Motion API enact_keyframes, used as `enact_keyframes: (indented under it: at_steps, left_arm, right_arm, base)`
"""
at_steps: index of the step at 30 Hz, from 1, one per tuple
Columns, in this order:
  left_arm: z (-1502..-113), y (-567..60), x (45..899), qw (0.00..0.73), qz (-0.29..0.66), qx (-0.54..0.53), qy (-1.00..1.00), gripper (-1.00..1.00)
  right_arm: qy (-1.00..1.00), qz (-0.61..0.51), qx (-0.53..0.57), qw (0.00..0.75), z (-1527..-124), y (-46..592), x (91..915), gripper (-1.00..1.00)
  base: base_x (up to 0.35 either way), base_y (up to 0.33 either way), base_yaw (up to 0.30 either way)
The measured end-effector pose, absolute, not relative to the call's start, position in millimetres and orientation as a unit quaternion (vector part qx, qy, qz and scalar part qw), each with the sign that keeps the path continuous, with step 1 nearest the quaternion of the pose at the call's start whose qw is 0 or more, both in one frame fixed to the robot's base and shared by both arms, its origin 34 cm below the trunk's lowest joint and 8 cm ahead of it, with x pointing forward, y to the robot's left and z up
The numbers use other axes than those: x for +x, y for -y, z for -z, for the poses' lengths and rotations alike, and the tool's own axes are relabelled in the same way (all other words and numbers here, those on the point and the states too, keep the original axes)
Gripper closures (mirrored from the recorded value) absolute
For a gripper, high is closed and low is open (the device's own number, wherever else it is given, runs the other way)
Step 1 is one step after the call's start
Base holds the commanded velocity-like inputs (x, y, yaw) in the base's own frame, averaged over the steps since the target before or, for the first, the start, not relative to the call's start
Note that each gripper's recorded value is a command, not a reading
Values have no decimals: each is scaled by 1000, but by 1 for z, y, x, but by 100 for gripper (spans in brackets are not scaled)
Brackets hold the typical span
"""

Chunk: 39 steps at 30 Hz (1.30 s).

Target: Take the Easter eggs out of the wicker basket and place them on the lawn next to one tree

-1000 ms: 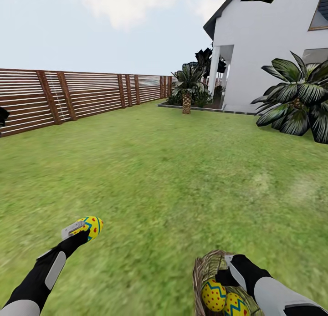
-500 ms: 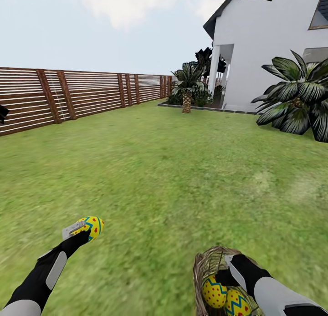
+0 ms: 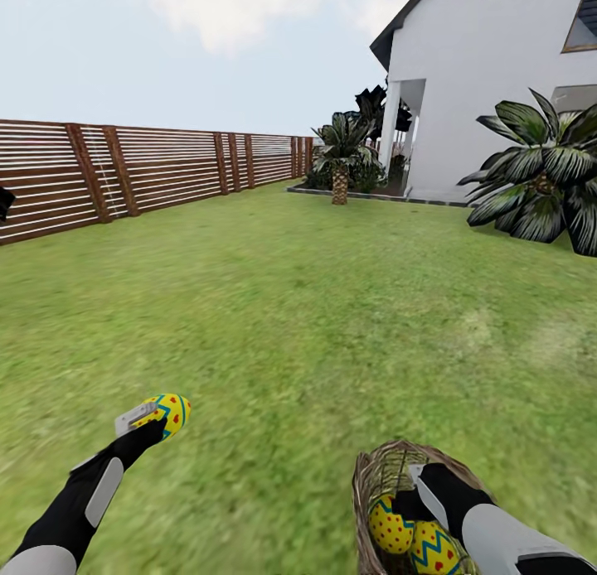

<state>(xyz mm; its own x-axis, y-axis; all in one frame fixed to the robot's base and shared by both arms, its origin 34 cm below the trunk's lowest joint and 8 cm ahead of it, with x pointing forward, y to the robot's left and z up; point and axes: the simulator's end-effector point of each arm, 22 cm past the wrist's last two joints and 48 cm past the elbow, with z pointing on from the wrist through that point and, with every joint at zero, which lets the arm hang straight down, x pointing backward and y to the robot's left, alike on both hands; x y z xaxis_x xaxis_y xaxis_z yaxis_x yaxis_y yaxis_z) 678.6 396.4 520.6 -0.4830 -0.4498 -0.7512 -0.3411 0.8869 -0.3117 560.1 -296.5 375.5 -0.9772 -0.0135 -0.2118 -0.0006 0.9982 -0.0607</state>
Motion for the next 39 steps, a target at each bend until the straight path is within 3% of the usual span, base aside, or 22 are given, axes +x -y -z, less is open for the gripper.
enact_keyframes:
  at_steps: [18, 25, 39]
  left_arm:
    - [-489, -392, 672, 452, 64, -230, -860, 100]
    - [-489, -390, 672, 452, 65, -230, -859, 100]
    - [-487, -386, 672, 450, 68, -230, -860, 100]
  right_arm:
    - [-994, 31, -3, 107, -345, 298, 554, -100]
    - [-994, 30, -3, 107, -346, 297, 554, -100]
    - [-994, 30, -4, 107, -345, 297, 554, -100]
  base:
    - [0, 0, 0]
    - [249, 9, 0]
    - [12, 0, 0]
